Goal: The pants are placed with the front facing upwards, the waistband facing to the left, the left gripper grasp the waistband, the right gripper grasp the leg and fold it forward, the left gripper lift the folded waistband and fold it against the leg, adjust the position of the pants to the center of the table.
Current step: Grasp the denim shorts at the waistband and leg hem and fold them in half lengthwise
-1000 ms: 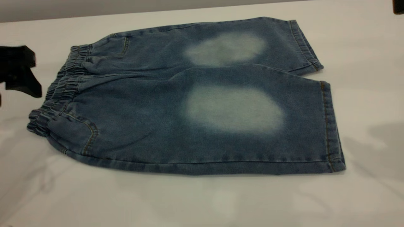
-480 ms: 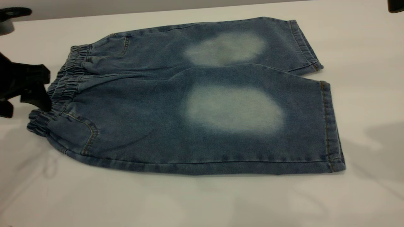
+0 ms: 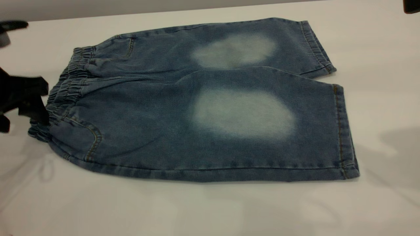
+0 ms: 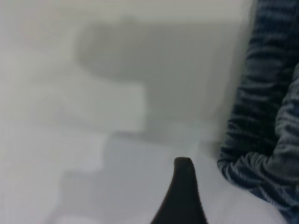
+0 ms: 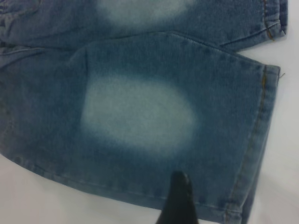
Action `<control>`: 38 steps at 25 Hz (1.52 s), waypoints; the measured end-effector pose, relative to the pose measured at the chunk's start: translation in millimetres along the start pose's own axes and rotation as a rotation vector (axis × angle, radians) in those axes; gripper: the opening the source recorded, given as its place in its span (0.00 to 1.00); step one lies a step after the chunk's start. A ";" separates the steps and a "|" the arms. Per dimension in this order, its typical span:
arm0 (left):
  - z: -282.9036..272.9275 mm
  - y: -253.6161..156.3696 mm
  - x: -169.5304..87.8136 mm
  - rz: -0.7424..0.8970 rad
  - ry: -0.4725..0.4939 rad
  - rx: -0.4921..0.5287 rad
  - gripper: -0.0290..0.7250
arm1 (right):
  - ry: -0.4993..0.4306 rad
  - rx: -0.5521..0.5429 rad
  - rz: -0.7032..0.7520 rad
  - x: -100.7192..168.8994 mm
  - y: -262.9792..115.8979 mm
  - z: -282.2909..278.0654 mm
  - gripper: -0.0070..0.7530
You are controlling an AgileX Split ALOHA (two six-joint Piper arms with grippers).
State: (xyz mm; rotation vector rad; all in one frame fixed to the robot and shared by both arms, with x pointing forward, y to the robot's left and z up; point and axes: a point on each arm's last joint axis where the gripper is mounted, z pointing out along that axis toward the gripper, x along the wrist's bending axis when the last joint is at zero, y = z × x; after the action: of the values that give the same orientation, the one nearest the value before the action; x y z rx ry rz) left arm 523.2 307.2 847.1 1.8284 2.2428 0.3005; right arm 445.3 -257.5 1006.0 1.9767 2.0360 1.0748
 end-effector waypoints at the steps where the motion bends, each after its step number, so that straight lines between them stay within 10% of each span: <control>1: 3.9 -1.2 0.1 -0.001 0.000 0.005 0.76 | 0.000 0.000 0.000 0.0 0.0 0.0 0.68; 13: 18.2 1.2 -1.8 -0.003 -0.018 -0.054 0.72 | 0.000 0.000 0.000 0.0 0.0 0.0 0.68; 31: 15.7 6.0 -2.9 -0.003 -0.029 -0.101 0.12 | 0.010 0.014 0.003 0.7 -1.2 0.3 0.68; 38: 3.5 11.6 -3.8 -0.004 -0.035 -0.135 0.09 | 0.057 0.114 0.051 1.3 -15.4 7.4 0.68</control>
State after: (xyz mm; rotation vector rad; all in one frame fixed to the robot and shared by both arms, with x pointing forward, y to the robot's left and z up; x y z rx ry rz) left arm 535.8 305.9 847.4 1.7469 2.1468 0.4056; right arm 436.2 -251.8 992.7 2.0864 2.1319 1.0593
